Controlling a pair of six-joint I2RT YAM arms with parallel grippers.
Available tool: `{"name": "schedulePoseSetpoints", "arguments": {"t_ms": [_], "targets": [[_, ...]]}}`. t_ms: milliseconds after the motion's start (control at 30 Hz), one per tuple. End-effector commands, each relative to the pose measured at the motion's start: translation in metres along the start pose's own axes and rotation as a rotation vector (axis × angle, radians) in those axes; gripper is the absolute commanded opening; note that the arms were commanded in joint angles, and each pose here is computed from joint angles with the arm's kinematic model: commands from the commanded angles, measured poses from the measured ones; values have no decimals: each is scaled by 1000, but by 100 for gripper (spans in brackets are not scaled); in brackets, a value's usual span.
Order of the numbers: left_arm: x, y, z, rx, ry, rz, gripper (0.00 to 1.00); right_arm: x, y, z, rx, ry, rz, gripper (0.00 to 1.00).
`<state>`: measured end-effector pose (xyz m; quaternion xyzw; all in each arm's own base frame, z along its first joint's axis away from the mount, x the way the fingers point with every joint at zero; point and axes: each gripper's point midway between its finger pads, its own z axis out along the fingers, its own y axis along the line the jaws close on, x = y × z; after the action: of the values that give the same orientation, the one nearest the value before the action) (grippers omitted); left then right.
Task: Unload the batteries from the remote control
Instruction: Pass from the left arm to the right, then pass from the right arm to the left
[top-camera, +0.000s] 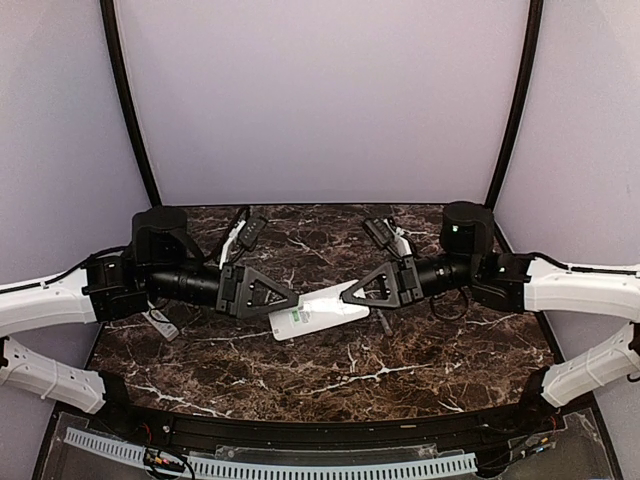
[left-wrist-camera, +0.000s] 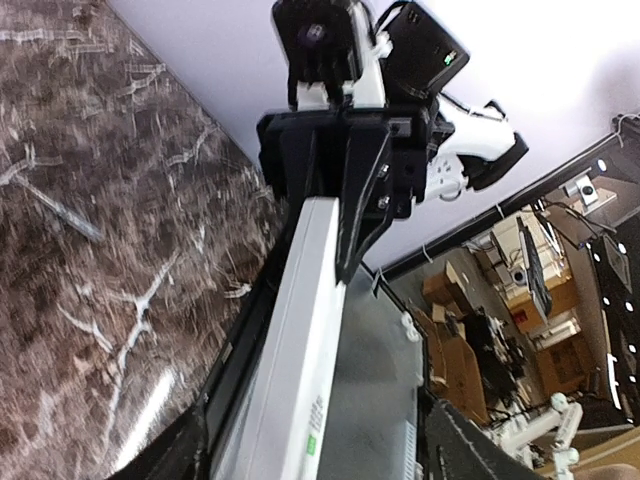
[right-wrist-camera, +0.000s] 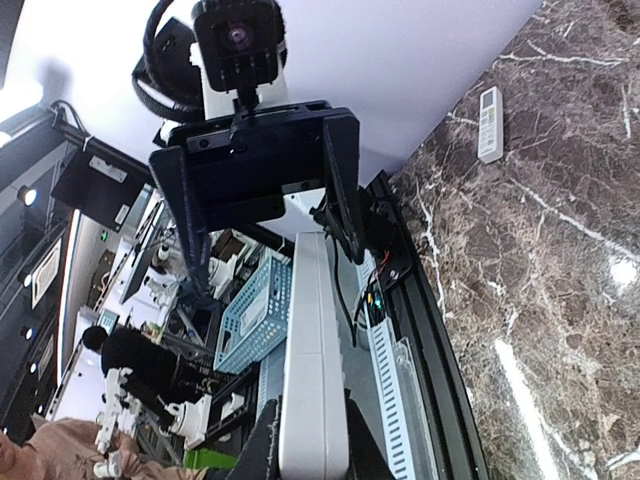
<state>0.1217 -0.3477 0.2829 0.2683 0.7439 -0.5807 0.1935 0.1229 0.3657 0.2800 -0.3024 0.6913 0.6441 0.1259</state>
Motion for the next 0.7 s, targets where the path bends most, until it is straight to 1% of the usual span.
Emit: {"name": "schedulePoseSetpoints", "arguments": {"t_ms": [0, 67, 233, 433, 533, 600, 667], "targets": [[-50, -9, -24, -29, -296, 17, 81, -42, 30, -11, -35, -217, -100, 0], [-57, -11, -28, -19, -343, 12, 84, -54, 34, -13, -25, -274, -122, 0], [-60, -8, -32, -29, -382, -13, 89, -76, 47, -17, -46, -361, -164, 0], [-60, -7, -41, -39, -420, -28, 92, -84, 53, -14, -54, -368, -185, 0], [-59, -7, -38, -26, -408, -41, 92, -84, 56, -13, -61, -365, -188, 0], [-59, -8, -35, -13, -400, -45, 89, -83, 57, -12, -65, -359, -187, 0], [-61, -11, -34, 4, -403, -41, 83, -82, 55, -11, -57, -356, -180, 0]]}}
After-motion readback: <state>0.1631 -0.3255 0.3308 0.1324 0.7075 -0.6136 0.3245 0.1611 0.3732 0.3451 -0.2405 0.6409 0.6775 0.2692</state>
